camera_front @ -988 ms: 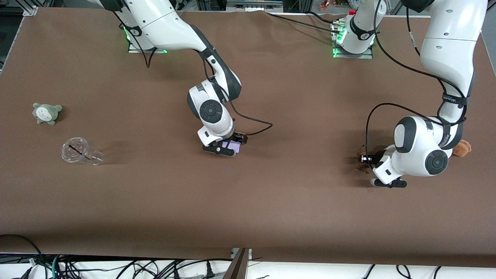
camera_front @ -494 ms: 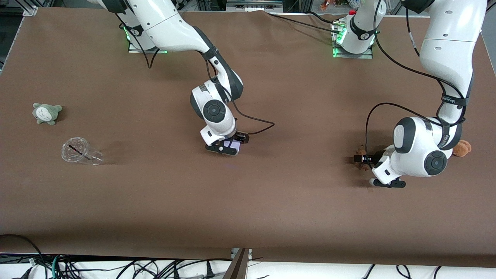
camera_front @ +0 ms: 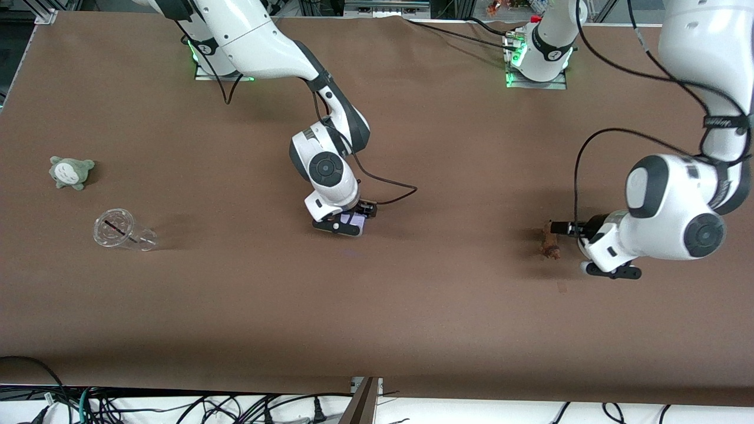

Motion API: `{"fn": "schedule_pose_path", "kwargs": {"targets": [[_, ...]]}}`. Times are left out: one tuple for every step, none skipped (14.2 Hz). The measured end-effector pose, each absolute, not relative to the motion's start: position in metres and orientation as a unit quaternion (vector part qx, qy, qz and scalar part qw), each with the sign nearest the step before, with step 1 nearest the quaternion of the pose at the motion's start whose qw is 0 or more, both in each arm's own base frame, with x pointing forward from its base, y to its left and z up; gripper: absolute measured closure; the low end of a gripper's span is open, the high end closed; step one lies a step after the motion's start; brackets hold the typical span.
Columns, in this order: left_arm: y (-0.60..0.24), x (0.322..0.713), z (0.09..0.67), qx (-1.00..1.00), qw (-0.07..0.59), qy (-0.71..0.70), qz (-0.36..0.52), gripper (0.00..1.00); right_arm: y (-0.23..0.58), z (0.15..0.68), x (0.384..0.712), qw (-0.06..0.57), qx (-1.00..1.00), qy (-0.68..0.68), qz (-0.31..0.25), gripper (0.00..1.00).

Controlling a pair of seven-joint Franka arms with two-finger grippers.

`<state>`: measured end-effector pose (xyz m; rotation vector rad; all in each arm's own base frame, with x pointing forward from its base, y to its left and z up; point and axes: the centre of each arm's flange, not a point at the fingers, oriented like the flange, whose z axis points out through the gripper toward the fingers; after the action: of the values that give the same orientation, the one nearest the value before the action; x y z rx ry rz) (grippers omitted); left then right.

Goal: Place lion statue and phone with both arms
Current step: 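Lower the lion beside the lamp and open the left gripper, then carry the phone toward the glass cup while the left gripper withdraws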

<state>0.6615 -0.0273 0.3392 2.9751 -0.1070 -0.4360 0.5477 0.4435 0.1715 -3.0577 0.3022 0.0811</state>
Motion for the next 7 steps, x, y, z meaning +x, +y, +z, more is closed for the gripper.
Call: {"fn": "schedule_pose_path", "kwargs": {"targets": [[-0.027,0.659,0.366,0.987,0.065,-0.038,-0.144,0.0,0.441,0.173,0.551,0.032,-0.995,0.095,0.023,0.15],[-0.027,0.656,0.394,0.987,0.063,-0.039,-0.142,0.0,0.436,0.177,0.557,0.028,-0.995,0.089,0.018,0.15],[-0.026,0.652,0.424,0.988,0.061,-0.037,-0.134,0.0,0.426,0.184,0.566,0.022,-0.996,0.079,0.018,0.15],[-0.024,0.644,0.46,0.99,0.057,-0.031,-0.122,0.0,0.411,0.194,0.579,0.012,-0.998,0.066,0.023,0.15],[-0.022,0.631,0.501,0.992,0.053,-0.026,-0.108,0.0,0.387,0.206,0.595,0.002,-0.998,0.051,0.034,0.15],[-0.021,0.613,0.545,0.994,0.048,-0.023,-0.092,0.0,0.357,0.218,0.614,-0.002,-0.998,0.038,0.043,0.15],[-0.021,0.592,0.586,0.996,0.043,-0.022,-0.076,0.0,0.322,0.229,0.633,-0.001,-0.998,0.026,0.049,0.15]]}}
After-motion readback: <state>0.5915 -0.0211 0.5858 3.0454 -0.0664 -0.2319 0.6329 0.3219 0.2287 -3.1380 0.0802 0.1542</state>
